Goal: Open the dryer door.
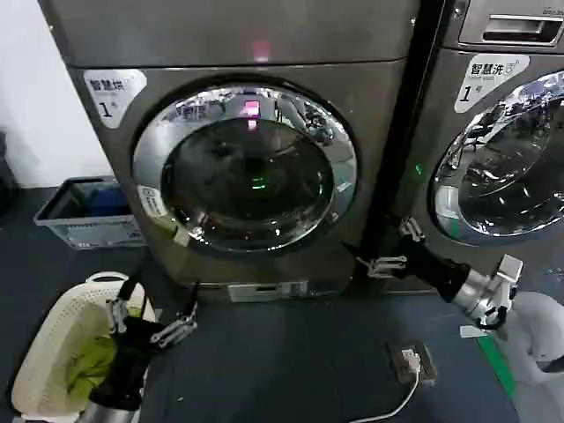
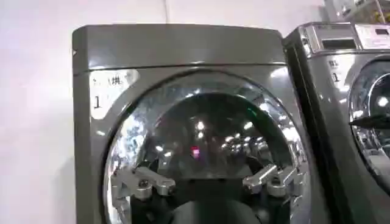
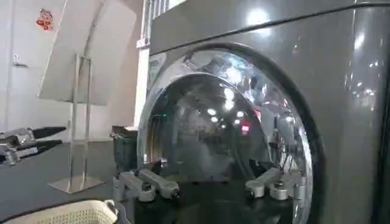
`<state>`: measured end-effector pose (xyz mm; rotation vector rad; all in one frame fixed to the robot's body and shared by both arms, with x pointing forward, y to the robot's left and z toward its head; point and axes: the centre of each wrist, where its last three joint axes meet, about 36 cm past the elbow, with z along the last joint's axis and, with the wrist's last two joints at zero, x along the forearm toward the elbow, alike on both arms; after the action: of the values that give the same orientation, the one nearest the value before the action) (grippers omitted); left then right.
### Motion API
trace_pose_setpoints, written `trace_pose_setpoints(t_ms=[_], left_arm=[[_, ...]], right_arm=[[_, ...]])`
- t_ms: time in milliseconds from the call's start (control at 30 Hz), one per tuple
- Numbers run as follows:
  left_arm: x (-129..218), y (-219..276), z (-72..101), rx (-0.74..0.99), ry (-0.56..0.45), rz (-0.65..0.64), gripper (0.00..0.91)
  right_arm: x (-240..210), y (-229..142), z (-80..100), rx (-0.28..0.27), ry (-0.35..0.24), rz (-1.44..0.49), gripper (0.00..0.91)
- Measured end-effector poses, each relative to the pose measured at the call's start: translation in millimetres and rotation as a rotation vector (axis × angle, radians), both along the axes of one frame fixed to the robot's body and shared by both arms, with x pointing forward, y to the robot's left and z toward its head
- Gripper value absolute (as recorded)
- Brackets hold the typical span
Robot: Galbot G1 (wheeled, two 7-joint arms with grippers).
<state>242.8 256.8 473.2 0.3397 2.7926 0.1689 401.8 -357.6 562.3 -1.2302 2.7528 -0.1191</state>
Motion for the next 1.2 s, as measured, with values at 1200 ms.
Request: trace_pose_setpoints(t_ms=[1200], left_arm=[[-10.0, -4.1, 19.4, -0.030, 0.122, 0.026, 0.907]], right_arm=[[100.3, 144.5, -25.1, -0.078, -0.015, 0.100, 0.907]])
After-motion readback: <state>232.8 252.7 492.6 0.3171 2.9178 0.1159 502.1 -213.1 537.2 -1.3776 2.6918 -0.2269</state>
